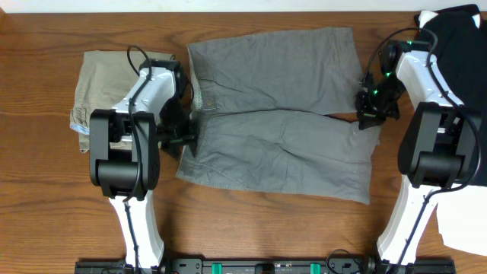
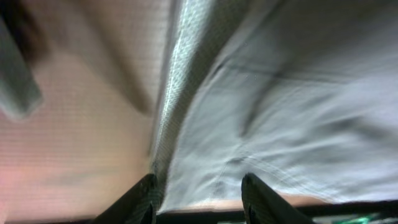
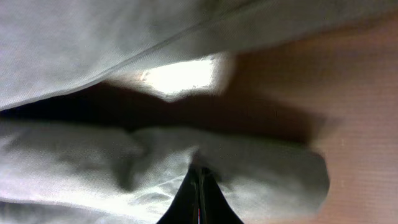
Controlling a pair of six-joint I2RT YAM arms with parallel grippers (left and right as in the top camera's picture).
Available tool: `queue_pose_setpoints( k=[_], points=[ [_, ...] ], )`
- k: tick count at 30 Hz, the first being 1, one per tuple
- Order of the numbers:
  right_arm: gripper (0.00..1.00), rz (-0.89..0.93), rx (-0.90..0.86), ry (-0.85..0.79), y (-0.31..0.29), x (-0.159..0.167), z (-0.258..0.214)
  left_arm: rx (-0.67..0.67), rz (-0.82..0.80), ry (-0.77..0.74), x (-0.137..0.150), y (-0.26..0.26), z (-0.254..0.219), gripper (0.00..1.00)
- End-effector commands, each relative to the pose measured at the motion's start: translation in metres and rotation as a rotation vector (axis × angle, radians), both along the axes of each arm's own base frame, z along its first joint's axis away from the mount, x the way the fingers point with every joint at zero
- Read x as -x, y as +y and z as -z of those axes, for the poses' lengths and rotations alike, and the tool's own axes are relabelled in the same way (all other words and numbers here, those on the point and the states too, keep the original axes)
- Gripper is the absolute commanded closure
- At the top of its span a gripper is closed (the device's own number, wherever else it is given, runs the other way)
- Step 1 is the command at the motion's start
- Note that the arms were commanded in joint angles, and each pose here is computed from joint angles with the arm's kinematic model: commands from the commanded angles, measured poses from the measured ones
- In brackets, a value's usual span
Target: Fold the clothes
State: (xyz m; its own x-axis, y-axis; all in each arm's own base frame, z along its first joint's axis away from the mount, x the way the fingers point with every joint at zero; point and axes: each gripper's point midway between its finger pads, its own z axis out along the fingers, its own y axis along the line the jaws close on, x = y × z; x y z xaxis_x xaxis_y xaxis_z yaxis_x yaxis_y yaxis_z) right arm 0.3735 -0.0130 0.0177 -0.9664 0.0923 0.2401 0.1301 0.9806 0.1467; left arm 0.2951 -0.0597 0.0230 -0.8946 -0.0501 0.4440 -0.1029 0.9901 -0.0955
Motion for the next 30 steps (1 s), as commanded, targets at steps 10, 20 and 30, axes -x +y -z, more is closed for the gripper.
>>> queue_pose_setpoints(
  k=[10, 20, 30],
  points=[
    [0.99, -0.007, 0.089, -0.088, -0.021, -0.008, 0.044, 0.211, 0.035, -0.277, -0.057, -0.053, -0.007, 0.55],
    [0.99, 0.001, 0.123, -0.228, -0.030, -0.041, 0.050, 0.246, 0.095, -0.467, -0.097, -0.068, -0.002, 0.55],
    [0.99, 0.017, 0.174, -0.251, -0.046, -0.041, 0.062, 0.090, 0.123, -0.440, -0.092, -0.042, 0.024, 0.55]
  ],
)
